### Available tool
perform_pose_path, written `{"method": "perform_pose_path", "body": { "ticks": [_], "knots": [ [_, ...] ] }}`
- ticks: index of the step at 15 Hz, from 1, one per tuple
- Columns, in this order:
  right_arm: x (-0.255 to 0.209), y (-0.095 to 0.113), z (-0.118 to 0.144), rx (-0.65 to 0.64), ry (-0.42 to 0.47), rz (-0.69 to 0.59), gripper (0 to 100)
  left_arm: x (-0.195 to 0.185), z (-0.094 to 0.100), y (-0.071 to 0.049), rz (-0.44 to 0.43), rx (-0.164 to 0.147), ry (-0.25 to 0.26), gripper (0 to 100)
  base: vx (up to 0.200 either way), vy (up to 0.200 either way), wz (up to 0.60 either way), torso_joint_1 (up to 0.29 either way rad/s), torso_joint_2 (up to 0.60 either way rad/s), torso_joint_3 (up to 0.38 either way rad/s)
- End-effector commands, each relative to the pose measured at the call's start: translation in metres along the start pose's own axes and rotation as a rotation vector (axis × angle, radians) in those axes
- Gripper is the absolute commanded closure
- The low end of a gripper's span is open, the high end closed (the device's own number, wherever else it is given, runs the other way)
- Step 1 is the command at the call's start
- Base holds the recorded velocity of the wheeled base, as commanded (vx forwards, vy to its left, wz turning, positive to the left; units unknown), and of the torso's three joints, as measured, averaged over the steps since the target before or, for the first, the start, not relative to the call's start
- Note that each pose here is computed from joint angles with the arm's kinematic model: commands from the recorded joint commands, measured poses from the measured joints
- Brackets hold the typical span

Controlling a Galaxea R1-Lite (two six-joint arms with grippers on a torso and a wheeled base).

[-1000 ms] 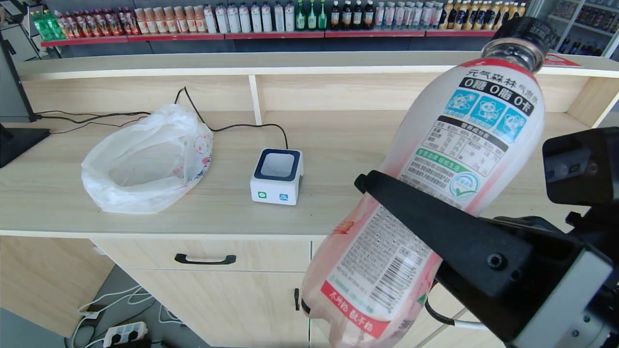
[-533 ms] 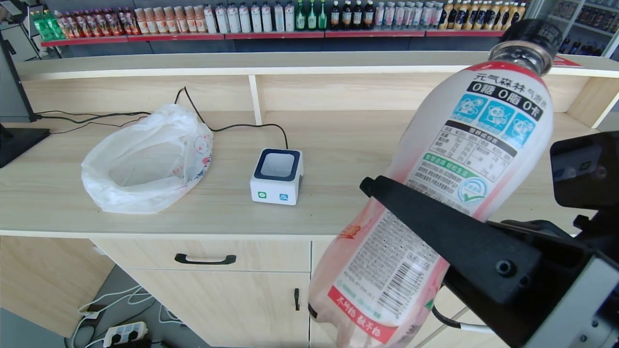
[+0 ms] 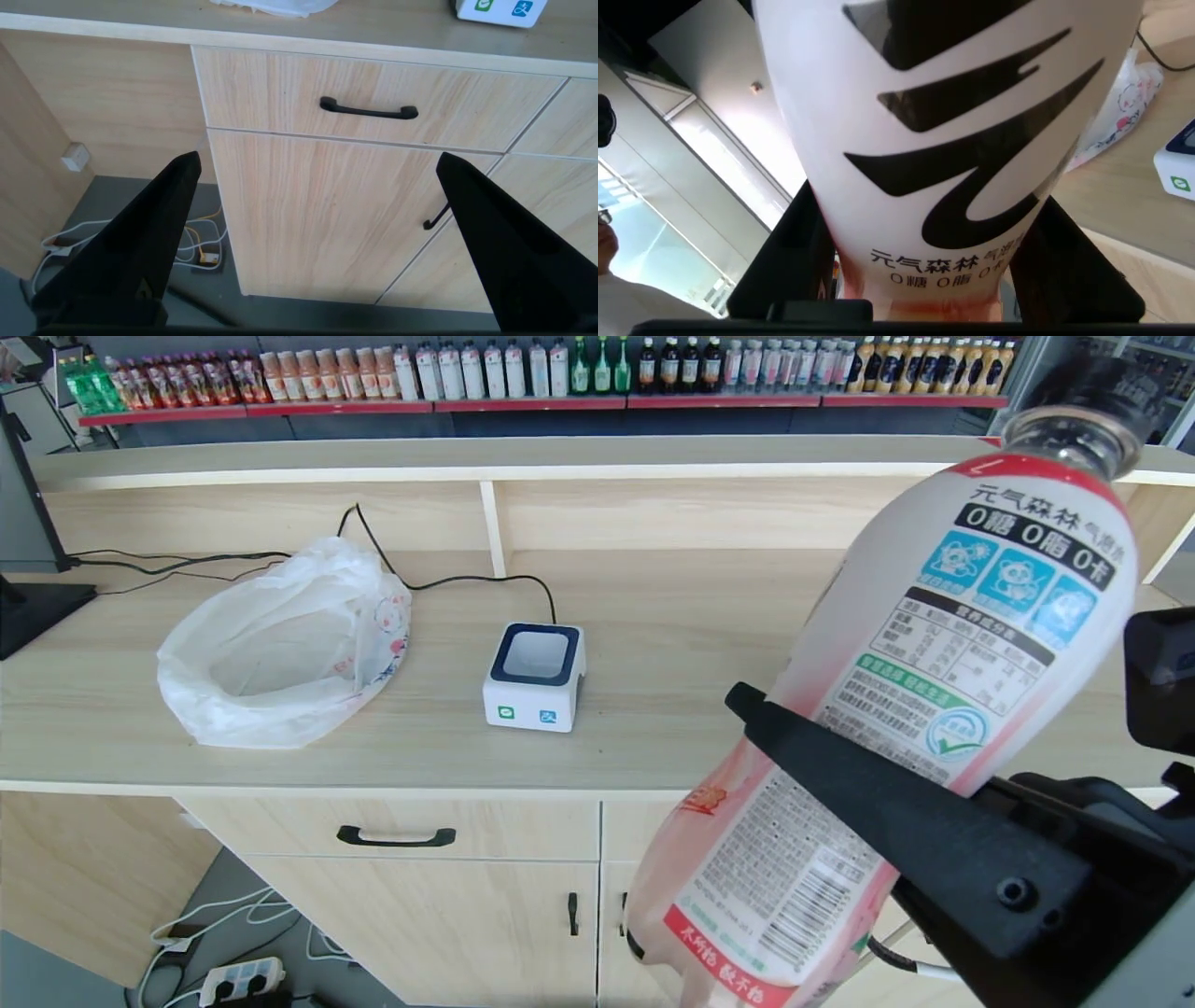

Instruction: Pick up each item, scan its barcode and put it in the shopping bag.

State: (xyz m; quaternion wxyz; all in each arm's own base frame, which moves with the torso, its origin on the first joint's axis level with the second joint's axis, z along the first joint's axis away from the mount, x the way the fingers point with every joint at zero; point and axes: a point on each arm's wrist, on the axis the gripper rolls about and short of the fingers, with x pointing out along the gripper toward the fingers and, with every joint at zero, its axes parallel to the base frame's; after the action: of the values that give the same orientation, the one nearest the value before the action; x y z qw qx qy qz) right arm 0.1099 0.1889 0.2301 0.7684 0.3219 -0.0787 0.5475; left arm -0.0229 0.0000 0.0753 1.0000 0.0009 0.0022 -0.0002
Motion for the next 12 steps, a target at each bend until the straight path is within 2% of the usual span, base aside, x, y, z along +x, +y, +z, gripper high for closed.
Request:
{"method": "perform_pose_path", "body": {
  "ticks": [1, 7, 10, 12],
  "knots": [
    [0.003, -0.003, -0.005, -0.027, 0.016, -0.006, 100, 0.000, 0.000, 0.000, 0.000, 0.000, 0.000, 0, 0.000, 0.000, 0.00, 0.000, 0.00, 0.000],
    [0.014, -0.026, -0.042, -0.072, 0.133, -0.077, 100, 0.000, 0.000, 0.000, 0.000, 0.000, 0.000, 0, 0.000, 0.000, 0.00, 0.000, 0.00, 0.000],
    [0.016, -0.037, -0.060, -0.182, 0.197, -0.104, 100, 0.000, 0.000, 0.000, 0.000, 0.000, 0.000, 0, 0.000, 0.000, 0.00, 0.000, 0.00, 0.000],
    [0.011, -0.052, -0.063, -0.256, 0.204, -0.205, 100, 0.000, 0.000, 0.000, -0.001, 0.000, 0.000, 0, 0.000, 0.000, 0.00, 0.000, 0.00, 0.000]
  ]
}}
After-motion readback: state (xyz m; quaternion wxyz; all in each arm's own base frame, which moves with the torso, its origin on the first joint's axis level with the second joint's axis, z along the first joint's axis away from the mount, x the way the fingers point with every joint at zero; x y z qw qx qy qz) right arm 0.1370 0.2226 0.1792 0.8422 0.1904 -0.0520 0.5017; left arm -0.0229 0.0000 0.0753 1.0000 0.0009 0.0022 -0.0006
